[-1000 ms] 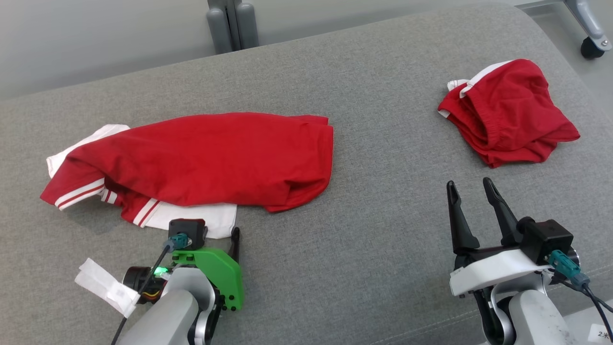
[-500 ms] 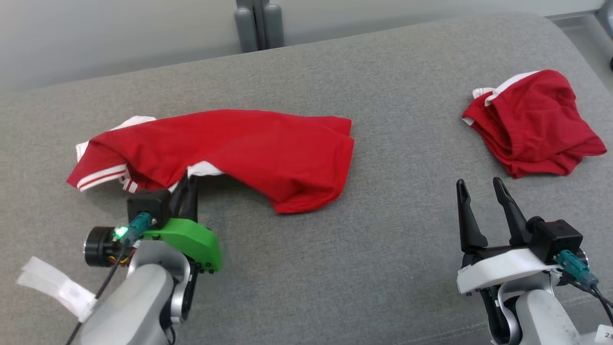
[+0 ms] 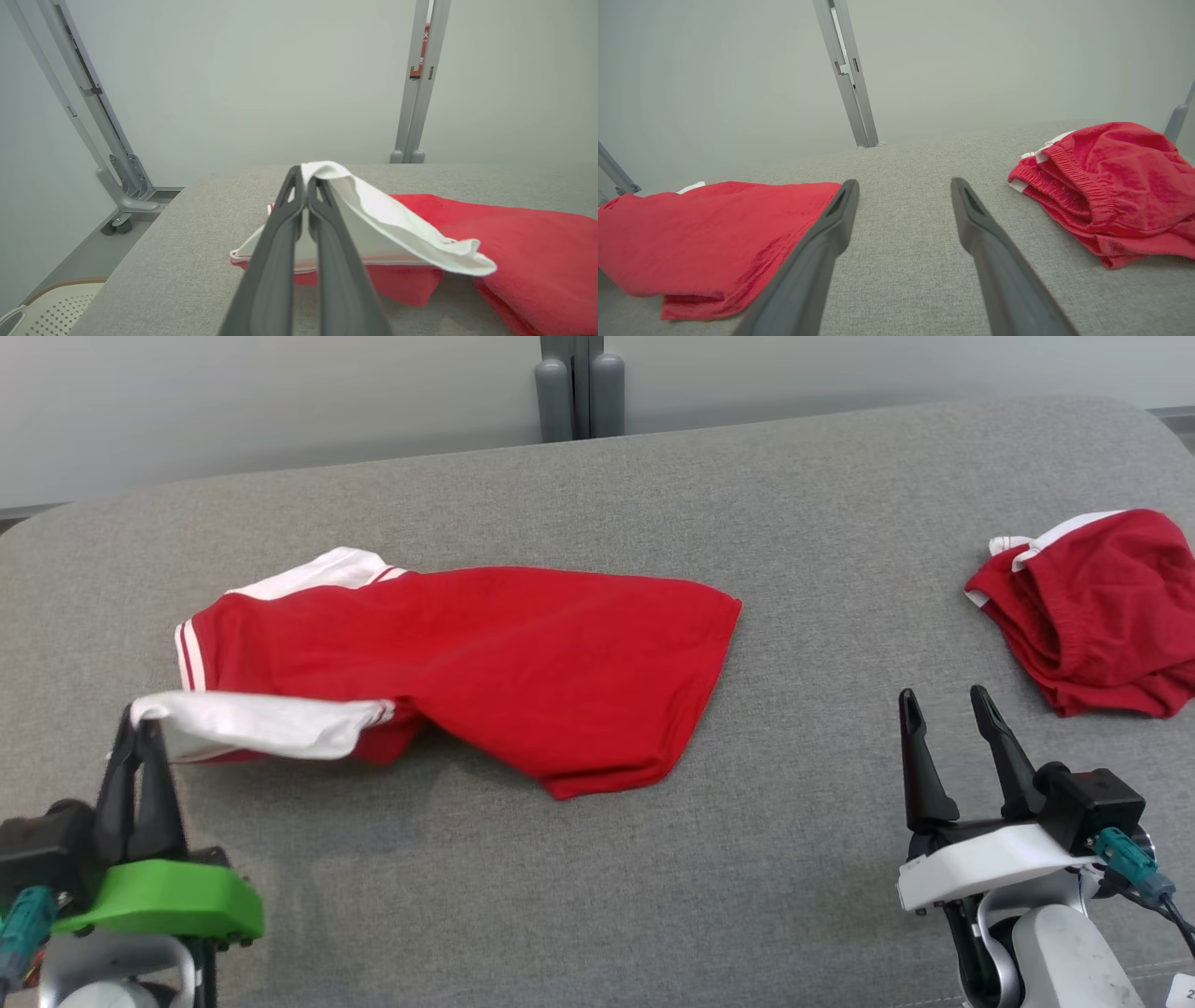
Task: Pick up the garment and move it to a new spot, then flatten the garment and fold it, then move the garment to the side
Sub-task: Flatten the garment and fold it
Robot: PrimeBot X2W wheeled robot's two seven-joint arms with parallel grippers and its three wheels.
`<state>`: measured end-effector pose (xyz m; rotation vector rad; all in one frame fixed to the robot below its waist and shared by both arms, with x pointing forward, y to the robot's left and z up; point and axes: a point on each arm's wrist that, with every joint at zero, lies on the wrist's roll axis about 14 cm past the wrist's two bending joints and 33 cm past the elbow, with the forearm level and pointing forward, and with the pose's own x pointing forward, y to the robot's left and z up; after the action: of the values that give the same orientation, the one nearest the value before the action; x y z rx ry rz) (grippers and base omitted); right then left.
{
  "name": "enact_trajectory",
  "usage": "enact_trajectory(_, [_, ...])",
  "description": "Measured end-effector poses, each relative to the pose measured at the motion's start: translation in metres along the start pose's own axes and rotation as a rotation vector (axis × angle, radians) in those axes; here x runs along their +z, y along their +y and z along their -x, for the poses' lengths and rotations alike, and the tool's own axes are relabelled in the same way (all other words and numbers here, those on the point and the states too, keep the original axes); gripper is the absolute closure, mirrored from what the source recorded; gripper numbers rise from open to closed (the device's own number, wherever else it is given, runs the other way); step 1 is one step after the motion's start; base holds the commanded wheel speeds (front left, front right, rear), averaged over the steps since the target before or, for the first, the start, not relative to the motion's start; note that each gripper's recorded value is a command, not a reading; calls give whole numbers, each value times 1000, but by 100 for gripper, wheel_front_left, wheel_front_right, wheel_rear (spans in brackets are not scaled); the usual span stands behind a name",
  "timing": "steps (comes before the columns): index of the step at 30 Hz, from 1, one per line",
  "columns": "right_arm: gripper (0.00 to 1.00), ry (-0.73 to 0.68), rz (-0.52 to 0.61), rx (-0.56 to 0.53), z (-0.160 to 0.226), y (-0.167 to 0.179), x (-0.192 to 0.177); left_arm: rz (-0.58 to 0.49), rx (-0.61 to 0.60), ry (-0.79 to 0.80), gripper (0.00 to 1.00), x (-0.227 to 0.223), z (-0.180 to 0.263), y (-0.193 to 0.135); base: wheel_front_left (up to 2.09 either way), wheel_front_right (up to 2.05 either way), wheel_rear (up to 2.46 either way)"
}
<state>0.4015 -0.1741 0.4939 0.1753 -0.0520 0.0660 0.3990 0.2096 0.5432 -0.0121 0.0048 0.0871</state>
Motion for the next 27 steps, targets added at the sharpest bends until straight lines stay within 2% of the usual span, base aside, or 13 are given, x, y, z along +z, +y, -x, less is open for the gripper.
enact_trajectory(5, [0, 10, 0, 5, -1, 1, -4, -5, 113, 113, 100, -33, 19, 34, 0, 0, 0])
enact_trajectory(10, [0, 12, 1, 2, -2, 0, -5, 31, 169, 257, 100, -79, 38, 49, 0, 0, 0])
enact_trajectory(11, [0, 11, 2, 1, -2, 0, -4, 38, 166, 284, 91, -88, 41, 48, 0, 0, 0])
enact_trajectory(12, [0, 11, 3, 1, -2, 0, -4, 42, 163, 304, 40, -96, 43, 48, 0, 0, 0])
enact_trajectory(13, [0, 12, 3, 1, -2, 0, -4, 49, 159, 316, 0, -100, 45, 47, 0, 0, 0])
enact_trajectory(18, [0, 10, 4, 6, -2, 1, -4, 92, 134, 306, 0, -105, 43, 36, 0, 0, 0])
enact_trajectory(27, [0, -9, 4, 23, -1, 8, 4, 102, 104, 124, 0, -57, 22, 35, 0, 0, 0])
